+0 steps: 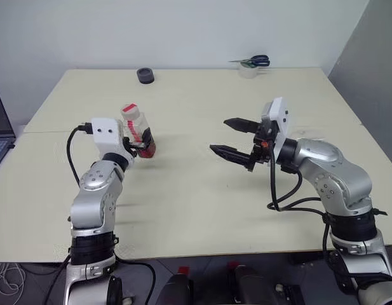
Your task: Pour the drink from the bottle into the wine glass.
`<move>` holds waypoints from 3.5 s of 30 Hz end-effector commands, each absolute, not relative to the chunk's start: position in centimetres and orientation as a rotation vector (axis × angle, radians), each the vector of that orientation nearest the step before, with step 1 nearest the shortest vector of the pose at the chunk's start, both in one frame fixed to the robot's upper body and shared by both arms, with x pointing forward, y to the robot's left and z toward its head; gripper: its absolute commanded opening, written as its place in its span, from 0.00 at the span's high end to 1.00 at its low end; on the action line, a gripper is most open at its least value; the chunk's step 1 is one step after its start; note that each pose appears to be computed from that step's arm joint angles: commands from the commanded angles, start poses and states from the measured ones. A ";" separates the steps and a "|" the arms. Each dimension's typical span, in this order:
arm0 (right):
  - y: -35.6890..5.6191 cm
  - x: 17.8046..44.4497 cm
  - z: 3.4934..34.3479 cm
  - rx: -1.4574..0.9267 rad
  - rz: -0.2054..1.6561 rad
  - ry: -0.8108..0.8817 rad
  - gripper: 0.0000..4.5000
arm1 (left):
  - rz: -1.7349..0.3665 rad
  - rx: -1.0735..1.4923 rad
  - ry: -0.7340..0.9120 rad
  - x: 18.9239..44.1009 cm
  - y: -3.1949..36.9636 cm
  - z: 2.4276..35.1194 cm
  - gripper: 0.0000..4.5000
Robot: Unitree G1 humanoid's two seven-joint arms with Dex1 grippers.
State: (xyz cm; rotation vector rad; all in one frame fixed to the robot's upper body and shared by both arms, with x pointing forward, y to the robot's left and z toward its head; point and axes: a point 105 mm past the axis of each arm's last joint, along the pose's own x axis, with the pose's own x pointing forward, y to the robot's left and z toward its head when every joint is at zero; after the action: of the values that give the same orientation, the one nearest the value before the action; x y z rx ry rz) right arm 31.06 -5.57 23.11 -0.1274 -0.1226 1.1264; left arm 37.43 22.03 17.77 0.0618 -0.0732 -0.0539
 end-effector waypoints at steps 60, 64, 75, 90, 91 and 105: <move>-6.2 31.3 25.5 -0.124 1.004 -0.216 0.00 | -0.110 0.104 -0.156 40.4 21.8 20.2 0.59; -5.9 31.4 26.0 -0.136 1.018 -0.232 0.00 | -0.162 0.089 -0.186 40.4 20.4 21.8 0.59; -4.4 32.5 27.2 -0.116 1.038 -0.289 0.00 | -0.509 0.082 -0.148 39.1 12.2 22.2 0.59; -3.3 31.9 27.1 -0.062 1.075 -0.271 0.00 | -1.098 0.126 -0.148 34.5 6.0 24.0 0.59; -3.3 31.8 27.1 -0.060 1.077 -0.268 0.00 | -1.137 0.129 -0.141 34.1 5.7 23.8 0.59; -3.8 30.1 27.9 -0.003 1.154 -0.228 0.00 | -1.233 0.180 -0.124 34.0 5.7 23.7 0.59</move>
State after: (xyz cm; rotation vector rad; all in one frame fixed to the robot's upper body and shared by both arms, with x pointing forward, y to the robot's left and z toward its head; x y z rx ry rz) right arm 31.01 -3.76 26.57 -0.0038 -0.1780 1.1270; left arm 34.42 5.89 22.10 0.1402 -0.0561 -1.2110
